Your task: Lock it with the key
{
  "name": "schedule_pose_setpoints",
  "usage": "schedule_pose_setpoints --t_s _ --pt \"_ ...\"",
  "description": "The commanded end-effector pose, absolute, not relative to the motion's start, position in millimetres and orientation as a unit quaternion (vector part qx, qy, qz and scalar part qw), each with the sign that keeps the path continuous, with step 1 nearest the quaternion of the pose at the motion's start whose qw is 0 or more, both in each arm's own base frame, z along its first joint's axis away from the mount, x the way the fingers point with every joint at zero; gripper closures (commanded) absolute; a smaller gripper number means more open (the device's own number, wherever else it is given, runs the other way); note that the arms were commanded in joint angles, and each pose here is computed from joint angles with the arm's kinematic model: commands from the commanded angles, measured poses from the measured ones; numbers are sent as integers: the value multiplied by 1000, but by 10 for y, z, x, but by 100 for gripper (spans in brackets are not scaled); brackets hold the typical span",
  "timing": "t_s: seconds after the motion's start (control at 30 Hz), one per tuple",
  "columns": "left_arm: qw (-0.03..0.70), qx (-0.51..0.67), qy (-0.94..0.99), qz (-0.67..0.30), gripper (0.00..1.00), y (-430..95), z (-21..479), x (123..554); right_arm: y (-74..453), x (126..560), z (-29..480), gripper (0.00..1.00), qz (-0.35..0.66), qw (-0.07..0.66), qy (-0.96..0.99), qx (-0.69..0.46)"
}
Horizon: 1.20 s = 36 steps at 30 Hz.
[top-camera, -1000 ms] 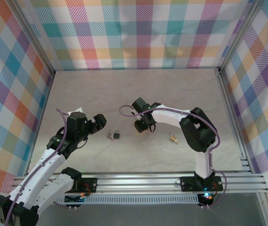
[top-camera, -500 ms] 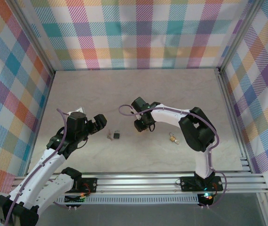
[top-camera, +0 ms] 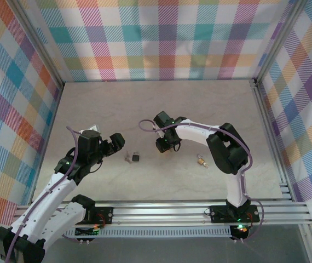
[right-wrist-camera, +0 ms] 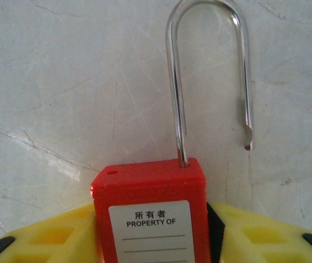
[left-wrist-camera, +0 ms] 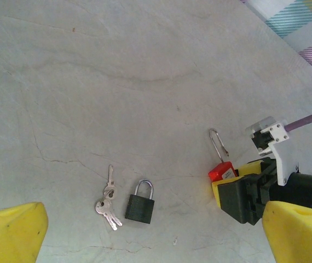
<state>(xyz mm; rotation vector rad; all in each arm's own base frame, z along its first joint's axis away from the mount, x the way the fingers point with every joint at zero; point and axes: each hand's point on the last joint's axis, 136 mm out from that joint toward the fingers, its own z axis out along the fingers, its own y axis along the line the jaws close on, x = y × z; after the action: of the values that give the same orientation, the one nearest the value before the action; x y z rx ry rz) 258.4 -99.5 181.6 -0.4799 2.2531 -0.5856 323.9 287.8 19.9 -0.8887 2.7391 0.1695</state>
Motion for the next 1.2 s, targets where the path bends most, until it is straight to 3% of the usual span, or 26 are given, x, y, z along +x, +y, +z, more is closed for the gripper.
schedule_pose_setpoints --t_s 0.0,0.1,0.33,0.77,1.17 --pt "375 -185 878 -233 0 -1000 1847 2595 2797 3141 21 56 55 88 949 -297" --pt "375 -185 878 -233 0 -999 1845 2596 2786 3132 -5 57 56 82 950 -295" --pt "372 -183 879 -235 0 -1012 1825 2589 2830 3122 116 81 83 91 949 -290" --pt "368 -187 861 -296 0 -1230 1889 2729 3157 2887 812 89 240 163 903 -317" --pt "353 -184 842 -364 0 -1572 1899 3074 3390 2450 1393 100 389 181 825 -368"
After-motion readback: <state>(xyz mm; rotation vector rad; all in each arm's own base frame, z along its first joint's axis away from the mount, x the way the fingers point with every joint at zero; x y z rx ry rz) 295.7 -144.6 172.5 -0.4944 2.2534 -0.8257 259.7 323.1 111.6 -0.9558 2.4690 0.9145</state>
